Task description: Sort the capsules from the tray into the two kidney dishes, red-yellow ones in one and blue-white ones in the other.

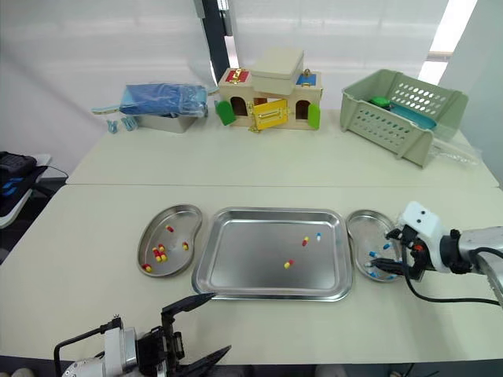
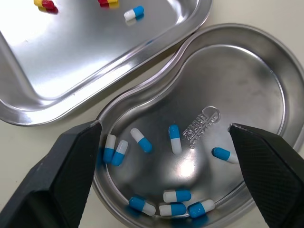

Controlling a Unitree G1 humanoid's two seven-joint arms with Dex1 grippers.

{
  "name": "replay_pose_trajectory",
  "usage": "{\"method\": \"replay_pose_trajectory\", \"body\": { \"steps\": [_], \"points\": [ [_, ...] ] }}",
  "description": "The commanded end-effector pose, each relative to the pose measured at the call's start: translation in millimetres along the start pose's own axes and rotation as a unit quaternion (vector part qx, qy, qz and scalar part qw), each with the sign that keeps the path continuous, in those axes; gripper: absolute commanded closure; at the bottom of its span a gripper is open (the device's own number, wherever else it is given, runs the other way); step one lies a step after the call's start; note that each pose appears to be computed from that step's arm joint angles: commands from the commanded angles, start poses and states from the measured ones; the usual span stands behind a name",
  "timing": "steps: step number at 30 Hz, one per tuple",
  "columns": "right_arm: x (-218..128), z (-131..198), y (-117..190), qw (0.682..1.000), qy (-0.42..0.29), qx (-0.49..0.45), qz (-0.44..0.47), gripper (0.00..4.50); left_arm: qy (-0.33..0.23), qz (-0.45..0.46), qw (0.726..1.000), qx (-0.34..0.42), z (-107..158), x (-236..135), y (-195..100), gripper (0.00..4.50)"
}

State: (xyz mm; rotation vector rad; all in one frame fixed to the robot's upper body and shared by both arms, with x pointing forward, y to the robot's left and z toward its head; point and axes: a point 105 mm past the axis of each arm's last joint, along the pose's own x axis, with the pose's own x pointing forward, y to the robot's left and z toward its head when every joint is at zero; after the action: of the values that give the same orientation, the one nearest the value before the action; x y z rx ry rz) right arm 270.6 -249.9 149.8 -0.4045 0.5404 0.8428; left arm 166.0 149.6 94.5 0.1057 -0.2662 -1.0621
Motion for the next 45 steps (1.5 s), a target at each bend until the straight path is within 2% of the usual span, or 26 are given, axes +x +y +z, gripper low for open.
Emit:
{"method": "replay_pose_trajectory", "body": {
  "steps": [1, 2, 5, 8, 11, 16, 22, 30, 34, 36, 41, 45],
  "points": [
    [-27, -2, -5, 0.998, -0.057, -0.001, 0.007, 0.03, 0.025, 0.030, 0.999, 0.023, 16, -8, 25, 0.00],
    [-33, -7, -8, 0.998, -0.064, 0.003, 0.006, 0.03, 0.036, 0.040, 0.998, 0.028, 19, -12, 33, 0.00],
    [-47, -25, -23, 0.996, -0.086, 0.021, -0.023, 0.03, 0.114, 0.084, 0.990, 0.027, 20, -40, 61, 0.00],
    [-50, -44, -34, 0.994, -0.092, 0.030, -0.046, 0.03, 0.179, 0.165, 0.970, 0.005, 25, -77, 97, 0.00],
    [-51, -54, -41, 0.993, -0.101, 0.029, -0.061, 0.03, 0.205, 0.218, 0.954, -0.003, 33, -102, 120, 0.00],
    [-51, -65, -50, 0.992, -0.100, 0.026, -0.074, 0.03, 0.266, 0.315, 0.911, -0.011, 42, -155, 159, 0.00],
    [-52, -70, -53, 0.992, -0.099, 0.023, -0.077, 0.03, 0.285, 0.334, 0.898, -0.001, 49, -173, 176, 0.00],
    [-53, -71, -51, 0.991, -0.105, 0.022, -0.078, 0.03, 0.305, 0.310, 0.901, -0.003, 44, -167, 176, 0.00],
    [-55, -68, -38, 0.990, -0.126, 0.015, -0.060, 0.03, 0.311, 0.277, 0.909, 0.011, 40, -152, 175, 0.00],
    [-54, -67, -23, 0.992, -0.121, -0.004, -0.034, 0.03, 0.310, 0.247, 0.918, 0.024, 40, -137, 172, 0.00],
    [-40, -48, 48, 0.988, -0.135, -0.030, 0.073, 0.03, 0.283, 0.140, 0.948, 0.042, 37, -73, 158, 0.00],
    [-21, -40, 92, 0.980, -0.167, -0.032, 0.105, 0.03, 0.273, 0.029, 0.961, 0.031, 29, -21, 134, 0.00]
  ]
}}
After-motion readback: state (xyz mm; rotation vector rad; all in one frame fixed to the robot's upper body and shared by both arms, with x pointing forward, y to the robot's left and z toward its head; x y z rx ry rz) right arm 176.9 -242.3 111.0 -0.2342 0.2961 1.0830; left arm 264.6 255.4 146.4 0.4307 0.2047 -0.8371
